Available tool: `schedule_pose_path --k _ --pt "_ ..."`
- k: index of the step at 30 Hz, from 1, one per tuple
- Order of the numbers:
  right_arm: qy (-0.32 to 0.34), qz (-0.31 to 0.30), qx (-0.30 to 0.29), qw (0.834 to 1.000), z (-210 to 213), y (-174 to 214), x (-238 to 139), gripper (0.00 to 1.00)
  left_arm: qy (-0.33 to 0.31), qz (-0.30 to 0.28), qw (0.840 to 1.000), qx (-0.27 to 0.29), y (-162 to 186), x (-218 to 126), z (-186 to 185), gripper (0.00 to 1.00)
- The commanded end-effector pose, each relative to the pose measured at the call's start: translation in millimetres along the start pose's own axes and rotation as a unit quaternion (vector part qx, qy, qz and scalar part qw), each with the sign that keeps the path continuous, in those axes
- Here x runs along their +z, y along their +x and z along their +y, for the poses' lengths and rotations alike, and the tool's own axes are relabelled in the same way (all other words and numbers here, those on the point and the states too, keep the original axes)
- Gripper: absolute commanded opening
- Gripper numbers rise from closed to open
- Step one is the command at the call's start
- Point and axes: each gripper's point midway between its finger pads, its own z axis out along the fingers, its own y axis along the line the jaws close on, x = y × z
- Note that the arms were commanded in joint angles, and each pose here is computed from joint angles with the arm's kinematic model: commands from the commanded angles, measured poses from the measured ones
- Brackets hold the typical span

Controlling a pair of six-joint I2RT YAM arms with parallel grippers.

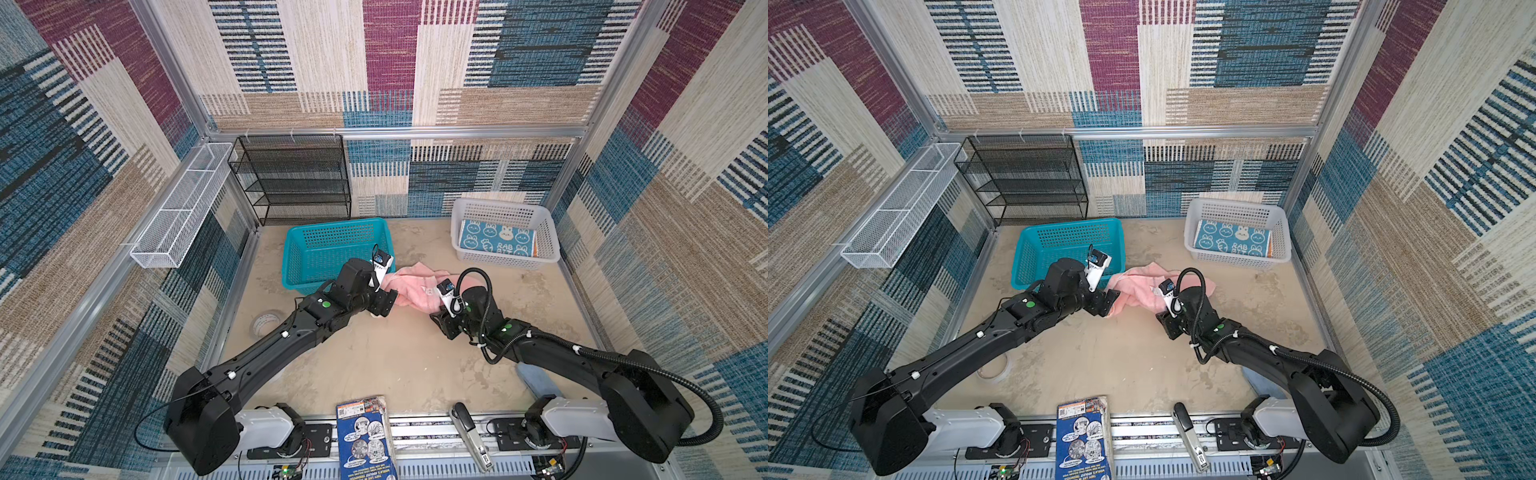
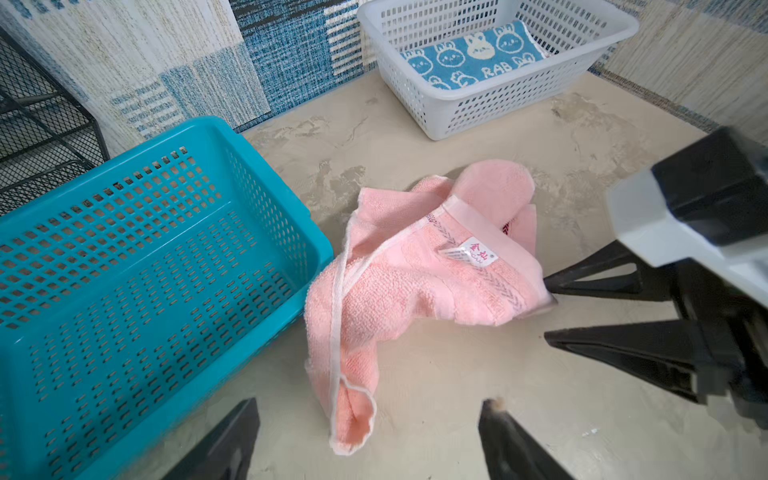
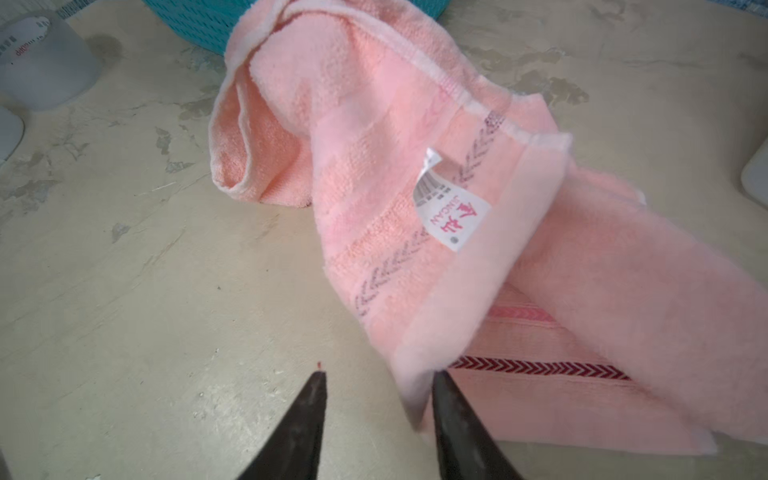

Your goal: Fold and stack the towels

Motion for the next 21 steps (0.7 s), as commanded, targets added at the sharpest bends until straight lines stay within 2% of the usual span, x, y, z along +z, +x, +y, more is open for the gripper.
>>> schedule_pose_path --k 1,3,6,15,21 --pt "-0.022 -0.045 0.059 0.997 7 -22 -2 0.65 0.019 -0.009 1.000 0.010 -6 1 -6 0.87" --pt "-0.019 -0.050 0.074 0.996 5 -25 0 0.71 0.021 -0.007 1.000 0.008 -6 3 -7 0.87" --pt "-0.020 -0.055 0.110 0.992 -2 -29 4 0.72 0.022 -0.006 1.000 0.007 -7 4 -8 0.87" --pt "-0.058 -0.052 0.164 0.983 -20 -32 18 0.69 0.029 -0.004 1.000 0.002 -7 4 -10 0.87" --pt "-0.049 -0.043 0.177 0.982 -33 -27 30 0.63 0.030 0.001 1.000 0.003 -7 6 -10 0.87"
